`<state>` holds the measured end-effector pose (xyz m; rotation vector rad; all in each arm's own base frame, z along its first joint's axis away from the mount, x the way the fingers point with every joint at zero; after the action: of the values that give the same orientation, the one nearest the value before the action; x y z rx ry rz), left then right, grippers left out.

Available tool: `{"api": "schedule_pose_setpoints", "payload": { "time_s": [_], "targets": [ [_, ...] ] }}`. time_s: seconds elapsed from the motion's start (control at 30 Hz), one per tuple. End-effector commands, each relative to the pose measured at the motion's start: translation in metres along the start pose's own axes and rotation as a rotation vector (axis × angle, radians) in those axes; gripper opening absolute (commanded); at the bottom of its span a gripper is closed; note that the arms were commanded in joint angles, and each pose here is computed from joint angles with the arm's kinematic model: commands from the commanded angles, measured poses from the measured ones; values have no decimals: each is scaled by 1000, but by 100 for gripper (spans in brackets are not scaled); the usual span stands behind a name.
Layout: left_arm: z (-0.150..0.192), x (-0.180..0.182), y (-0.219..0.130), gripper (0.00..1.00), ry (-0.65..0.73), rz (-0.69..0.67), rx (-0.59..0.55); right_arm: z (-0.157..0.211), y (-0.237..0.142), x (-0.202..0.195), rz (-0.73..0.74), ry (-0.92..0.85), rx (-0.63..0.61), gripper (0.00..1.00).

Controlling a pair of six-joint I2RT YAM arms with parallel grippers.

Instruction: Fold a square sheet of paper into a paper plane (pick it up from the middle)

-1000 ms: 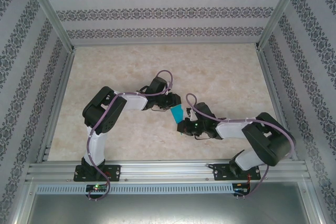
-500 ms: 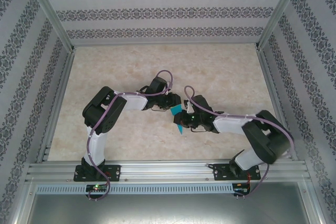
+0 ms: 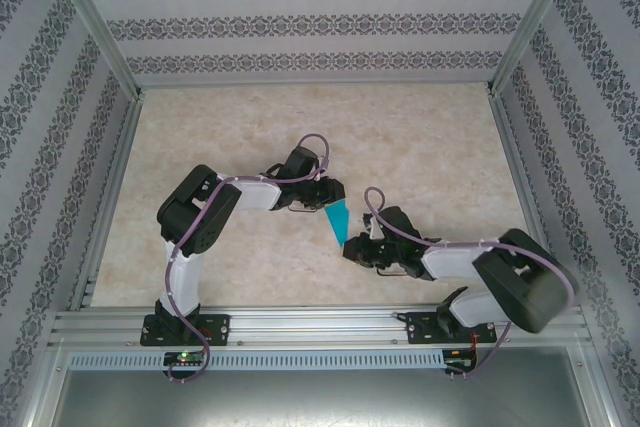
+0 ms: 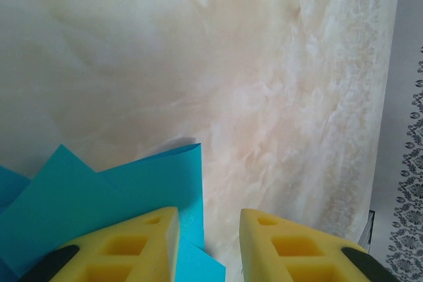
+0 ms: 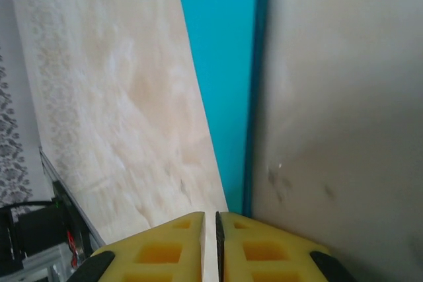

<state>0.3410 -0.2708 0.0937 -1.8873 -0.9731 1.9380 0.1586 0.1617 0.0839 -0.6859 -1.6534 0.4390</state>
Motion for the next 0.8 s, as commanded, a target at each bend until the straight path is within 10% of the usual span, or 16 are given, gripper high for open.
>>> {"api": "schedule_pose_setpoints", "payload": {
  "time_s": [0.0,0.37,0.77],
  "targets": [
    [6,41,4,33,-82,-177,12,13,-10,-7,99,8,50,15],
    [6,39,3,33,-81,-163,11,-49,-3,48,2,-119,-63,15],
    [4,38,0,33,-46,-183,-6,-24,25,-11,149,-18,48,0]
  ]
}}
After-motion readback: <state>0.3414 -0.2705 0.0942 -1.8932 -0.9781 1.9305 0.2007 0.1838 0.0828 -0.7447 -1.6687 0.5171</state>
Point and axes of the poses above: each hand's point on the last joint's axis, 136 mm out from that joint toward the fingers, its own y axis out along the fingers, its own x axis along the line the jaws close on, z = x × y, the point moved 10 cm from there along -y, back along the fingers, and after that the axes turned 8 degrees about -y, right-handed, at the moved point
